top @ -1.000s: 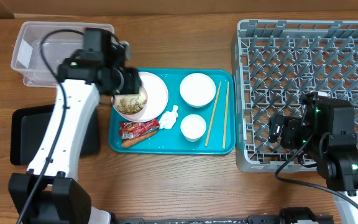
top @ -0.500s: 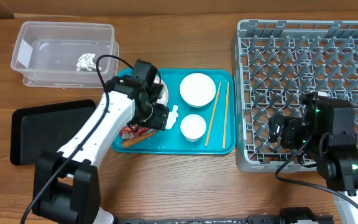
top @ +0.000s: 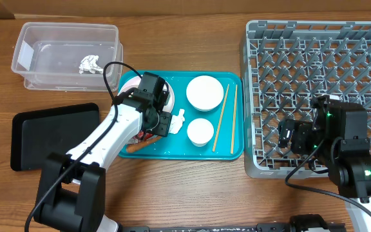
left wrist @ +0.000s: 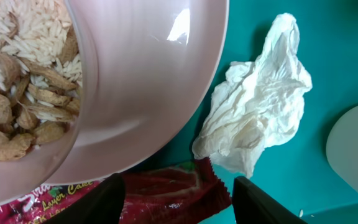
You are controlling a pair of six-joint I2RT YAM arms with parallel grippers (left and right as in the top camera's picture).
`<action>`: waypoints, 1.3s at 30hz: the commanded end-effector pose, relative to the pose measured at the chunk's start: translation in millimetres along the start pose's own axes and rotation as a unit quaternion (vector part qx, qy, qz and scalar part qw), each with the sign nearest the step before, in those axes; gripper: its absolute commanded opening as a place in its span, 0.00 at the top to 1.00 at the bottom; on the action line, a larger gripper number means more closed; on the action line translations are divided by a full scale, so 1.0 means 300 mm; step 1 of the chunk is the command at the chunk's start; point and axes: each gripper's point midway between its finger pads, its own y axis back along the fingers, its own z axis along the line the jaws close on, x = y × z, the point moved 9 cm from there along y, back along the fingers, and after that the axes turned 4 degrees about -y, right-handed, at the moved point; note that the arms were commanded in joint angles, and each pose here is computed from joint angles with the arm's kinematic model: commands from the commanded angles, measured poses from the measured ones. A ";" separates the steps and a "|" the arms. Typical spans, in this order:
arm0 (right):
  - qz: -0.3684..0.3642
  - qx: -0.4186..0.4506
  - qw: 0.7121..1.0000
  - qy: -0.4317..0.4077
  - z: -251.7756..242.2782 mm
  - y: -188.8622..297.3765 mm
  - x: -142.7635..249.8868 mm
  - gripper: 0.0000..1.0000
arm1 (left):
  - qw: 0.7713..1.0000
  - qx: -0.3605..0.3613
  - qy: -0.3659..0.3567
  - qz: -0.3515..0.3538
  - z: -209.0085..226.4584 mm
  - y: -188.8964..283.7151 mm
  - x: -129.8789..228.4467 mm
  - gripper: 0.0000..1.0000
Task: Sort waste into correct bins and load items into the dishwasher
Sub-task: 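Grasp the red snack wrapper on the teal tray with the left gripper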
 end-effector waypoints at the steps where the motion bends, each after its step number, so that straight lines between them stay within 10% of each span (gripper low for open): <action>1: -0.018 -0.002 1.000 -0.002 0.004 0.025 -0.023 0.00 | 1.000 -0.005 -0.004 0.013 -0.001 -0.028 0.026 0.42; 13: -0.018 -0.002 1.000 -0.002 0.004 0.025 -0.023 0.00 | 0.999 0.004 -0.006 0.032 -0.010 -0.074 0.033 0.51; 18: -0.018 -0.001 1.000 -0.002 0.004 0.025 -0.023 0.00 | 0.999 0.017 -0.007 0.040 -0.020 -0.088 0.035 0.96; 39: -0.015 0.000 1.000 -0.002 0.003 0.025 -0.019 0.00 | 0.999 -0.021 0.020 -0.041 0.026 0.302 -0.196 0.96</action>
